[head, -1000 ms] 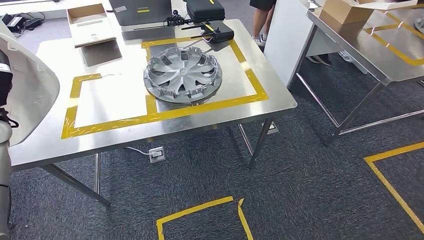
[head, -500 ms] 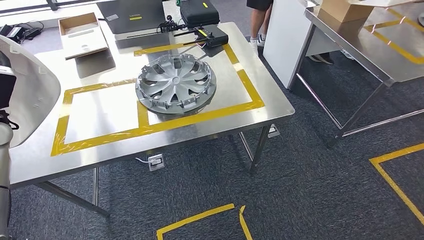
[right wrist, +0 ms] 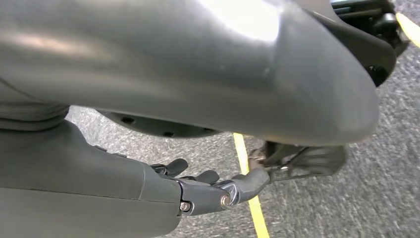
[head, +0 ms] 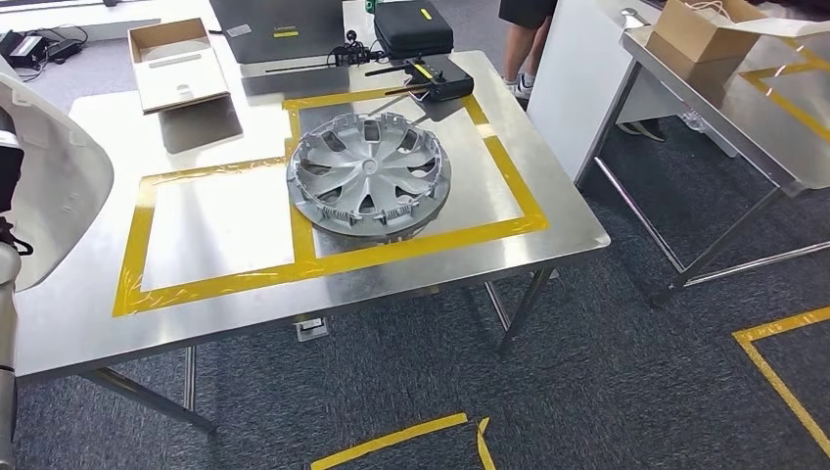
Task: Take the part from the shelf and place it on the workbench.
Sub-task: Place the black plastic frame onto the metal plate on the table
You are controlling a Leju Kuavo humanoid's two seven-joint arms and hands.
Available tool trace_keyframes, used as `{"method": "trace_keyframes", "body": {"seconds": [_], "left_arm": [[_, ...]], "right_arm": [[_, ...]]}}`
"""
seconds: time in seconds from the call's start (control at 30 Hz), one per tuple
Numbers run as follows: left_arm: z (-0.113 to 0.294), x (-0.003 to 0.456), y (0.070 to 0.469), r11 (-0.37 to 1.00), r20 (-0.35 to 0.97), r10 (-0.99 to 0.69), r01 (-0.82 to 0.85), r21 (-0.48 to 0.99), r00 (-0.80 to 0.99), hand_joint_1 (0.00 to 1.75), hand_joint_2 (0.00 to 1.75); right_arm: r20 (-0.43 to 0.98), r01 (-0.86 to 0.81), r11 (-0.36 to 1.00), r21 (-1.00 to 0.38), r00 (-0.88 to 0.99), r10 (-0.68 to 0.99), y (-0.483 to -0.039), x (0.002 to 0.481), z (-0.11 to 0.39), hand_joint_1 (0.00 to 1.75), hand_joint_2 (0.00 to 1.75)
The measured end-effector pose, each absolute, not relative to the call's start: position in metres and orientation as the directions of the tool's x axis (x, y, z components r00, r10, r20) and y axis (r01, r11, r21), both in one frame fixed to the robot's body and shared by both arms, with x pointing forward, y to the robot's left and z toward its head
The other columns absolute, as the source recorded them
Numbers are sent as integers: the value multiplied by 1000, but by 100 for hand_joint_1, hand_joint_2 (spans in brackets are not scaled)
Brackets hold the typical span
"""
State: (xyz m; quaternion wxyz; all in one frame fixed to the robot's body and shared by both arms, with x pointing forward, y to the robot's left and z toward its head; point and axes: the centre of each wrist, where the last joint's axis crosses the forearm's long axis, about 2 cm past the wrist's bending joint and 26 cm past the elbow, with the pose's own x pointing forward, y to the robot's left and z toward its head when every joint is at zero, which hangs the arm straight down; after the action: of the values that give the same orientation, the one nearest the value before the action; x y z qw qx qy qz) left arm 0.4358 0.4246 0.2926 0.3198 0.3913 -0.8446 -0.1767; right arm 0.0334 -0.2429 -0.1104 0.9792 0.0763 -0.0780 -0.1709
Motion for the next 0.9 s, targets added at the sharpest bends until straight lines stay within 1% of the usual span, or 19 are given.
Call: {"method": "trace_keyframes", "body": {"seconds": [0.9], "left_arm": [[297, 441, 422, 637, 403, -769, -548, 542, -496, 175, 175]], "right_arm": [[131, 329, 927, 179, 926, -354, -243, 35, -110, 0, 0]]}}
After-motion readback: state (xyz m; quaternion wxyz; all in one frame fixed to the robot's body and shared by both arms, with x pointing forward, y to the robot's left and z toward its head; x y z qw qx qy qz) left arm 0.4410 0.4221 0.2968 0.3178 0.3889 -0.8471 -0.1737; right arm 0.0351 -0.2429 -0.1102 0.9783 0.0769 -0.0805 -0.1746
